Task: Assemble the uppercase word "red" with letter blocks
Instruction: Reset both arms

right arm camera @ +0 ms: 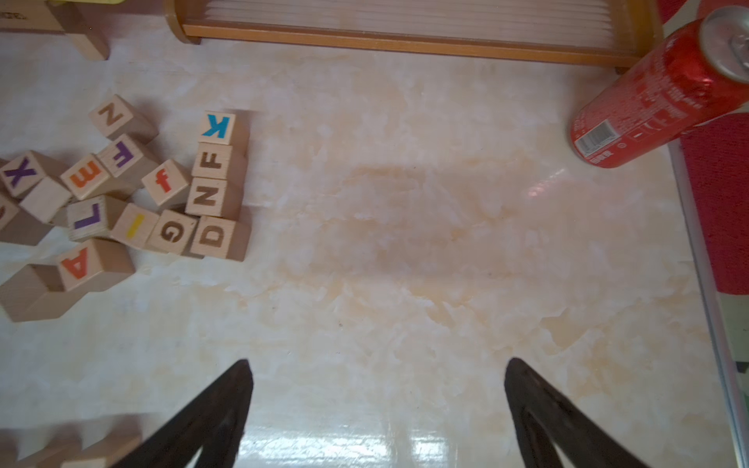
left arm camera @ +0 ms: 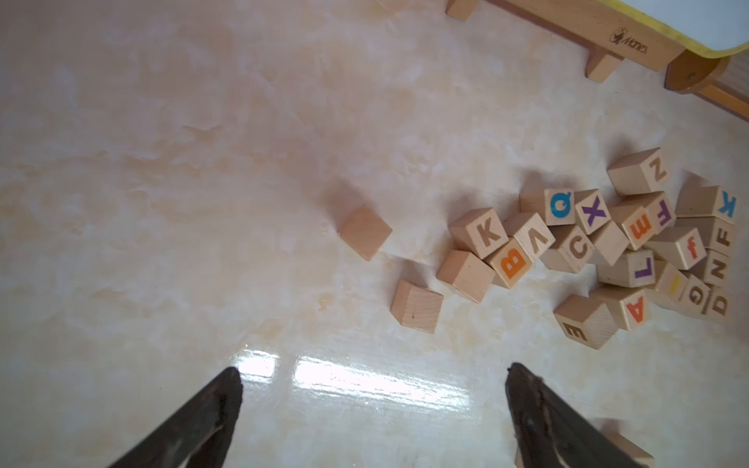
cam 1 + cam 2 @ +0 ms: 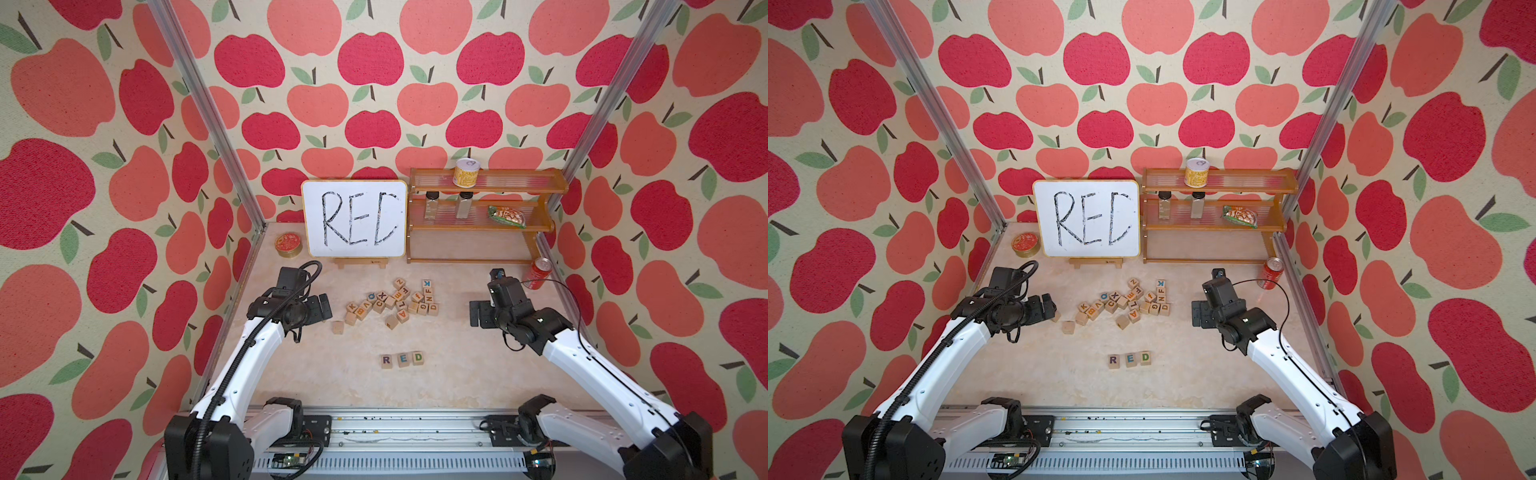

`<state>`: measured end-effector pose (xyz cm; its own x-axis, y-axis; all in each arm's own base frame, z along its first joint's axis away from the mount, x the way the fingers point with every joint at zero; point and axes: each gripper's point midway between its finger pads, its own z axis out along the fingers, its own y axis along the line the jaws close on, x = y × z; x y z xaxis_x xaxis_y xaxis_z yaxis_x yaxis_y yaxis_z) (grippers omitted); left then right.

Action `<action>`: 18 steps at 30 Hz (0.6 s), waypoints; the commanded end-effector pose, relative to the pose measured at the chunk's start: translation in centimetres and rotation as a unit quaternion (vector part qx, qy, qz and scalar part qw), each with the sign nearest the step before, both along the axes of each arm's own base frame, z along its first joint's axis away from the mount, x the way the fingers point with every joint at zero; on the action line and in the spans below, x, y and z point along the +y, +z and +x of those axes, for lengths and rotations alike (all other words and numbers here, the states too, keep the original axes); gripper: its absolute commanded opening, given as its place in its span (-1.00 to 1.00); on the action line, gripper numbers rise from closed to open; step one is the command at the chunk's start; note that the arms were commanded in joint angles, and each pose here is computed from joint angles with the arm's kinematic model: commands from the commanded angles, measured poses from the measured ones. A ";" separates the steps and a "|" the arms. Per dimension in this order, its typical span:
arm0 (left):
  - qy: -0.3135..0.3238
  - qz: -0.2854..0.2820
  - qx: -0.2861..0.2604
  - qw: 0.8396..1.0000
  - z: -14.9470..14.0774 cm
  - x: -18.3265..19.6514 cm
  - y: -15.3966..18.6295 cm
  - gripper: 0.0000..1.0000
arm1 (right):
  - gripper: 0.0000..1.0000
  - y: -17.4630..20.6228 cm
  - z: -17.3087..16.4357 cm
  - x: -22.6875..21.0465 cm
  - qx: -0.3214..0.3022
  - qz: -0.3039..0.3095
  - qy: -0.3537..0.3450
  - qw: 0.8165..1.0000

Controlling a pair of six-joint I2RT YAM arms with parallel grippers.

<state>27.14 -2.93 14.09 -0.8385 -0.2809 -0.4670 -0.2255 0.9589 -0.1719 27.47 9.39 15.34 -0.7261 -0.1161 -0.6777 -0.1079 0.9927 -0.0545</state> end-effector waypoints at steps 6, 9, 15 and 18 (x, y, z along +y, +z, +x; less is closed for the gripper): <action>0.084 0.044 -0.106 0.990 3.1 6.1 0.2 0.99 | 0.98 0.2 5.8 -5.5 -0.125 -0.052 -0.047 0.990; 0.098 0.040 -0.122 0.987 3.7 7.4 -0.6 0.99 | 0.98 -1.2 6.5 -7.0 -0.137 -0.064 -0.060 0.987; 0.100 0.077 -0.165 0.978 5.2 9.8 -1.4 0.99 | 0.98 -2.5 7.9 -8.8 -0.192 -0.050 -0.078 0.977; 0.118 0.083 -0.190 0.971 5.7 11.2 -2.7 0.99 | 0.98 -3.0 8.9 -9.0 -0.206 -0.055 -0.075 0.974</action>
<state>31.33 6.81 10.76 -0.6004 -0.3759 -0.7058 -0.3988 0.9058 -0.1431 34.20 -0.12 9.84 -0.5436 -0.0975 -0.8337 0.1023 0.9781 -0.1811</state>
